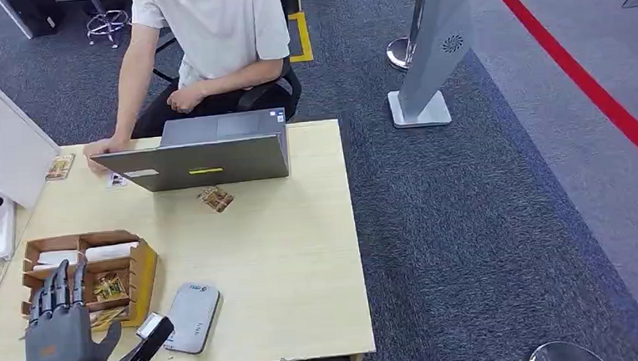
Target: Pass the card to the sensor for recognition and then transmit it.
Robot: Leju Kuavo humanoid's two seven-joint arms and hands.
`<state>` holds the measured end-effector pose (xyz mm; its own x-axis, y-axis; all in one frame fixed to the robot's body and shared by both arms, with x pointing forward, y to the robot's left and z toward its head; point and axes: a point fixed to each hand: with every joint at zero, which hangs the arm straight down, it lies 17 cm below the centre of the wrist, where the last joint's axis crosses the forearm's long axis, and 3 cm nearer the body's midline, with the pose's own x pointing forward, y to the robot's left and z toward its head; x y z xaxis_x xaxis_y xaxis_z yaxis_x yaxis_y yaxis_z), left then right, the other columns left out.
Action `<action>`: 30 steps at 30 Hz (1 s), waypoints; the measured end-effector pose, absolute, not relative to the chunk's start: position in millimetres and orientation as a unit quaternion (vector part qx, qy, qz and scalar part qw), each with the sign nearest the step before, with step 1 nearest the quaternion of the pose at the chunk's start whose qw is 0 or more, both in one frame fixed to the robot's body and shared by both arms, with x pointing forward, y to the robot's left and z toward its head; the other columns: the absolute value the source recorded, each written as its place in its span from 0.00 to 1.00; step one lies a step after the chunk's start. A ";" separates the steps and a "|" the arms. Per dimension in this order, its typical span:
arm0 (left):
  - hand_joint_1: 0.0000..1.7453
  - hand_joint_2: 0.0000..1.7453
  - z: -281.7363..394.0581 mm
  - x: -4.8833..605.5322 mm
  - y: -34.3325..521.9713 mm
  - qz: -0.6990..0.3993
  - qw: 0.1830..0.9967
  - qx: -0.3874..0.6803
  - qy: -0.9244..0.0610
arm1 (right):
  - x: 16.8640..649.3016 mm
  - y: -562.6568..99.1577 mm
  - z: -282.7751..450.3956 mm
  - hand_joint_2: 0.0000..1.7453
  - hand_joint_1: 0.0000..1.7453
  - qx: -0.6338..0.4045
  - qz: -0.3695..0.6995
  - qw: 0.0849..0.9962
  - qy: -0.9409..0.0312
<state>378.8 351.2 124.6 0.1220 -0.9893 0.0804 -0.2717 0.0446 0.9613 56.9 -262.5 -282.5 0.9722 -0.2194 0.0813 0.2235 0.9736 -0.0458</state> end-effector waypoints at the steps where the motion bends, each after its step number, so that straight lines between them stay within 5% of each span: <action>1: 0.00 1.00 123.9 378.0 352.7 -0.378 0.476 0.580 -0.543 | 56.7 -262.6 -282.5 1.00 0.00 -0.027 -0.112 0.993 -0.038; 30: 0.00 1.00 150.6 374.7 397.0 -0.311 0.459 0.649 -0.520 | 59.1 -259.8 -282.0 1.00 0.00 -0.021 -0.080 0.996 -0.042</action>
<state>374.7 397.0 150.6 0.2652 -0.9613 0.0745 -0.3903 -0.0363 0.9200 59.1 -259.8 -282.0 0.9835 -0.1582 0.0875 0.1618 0.9862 -0.0353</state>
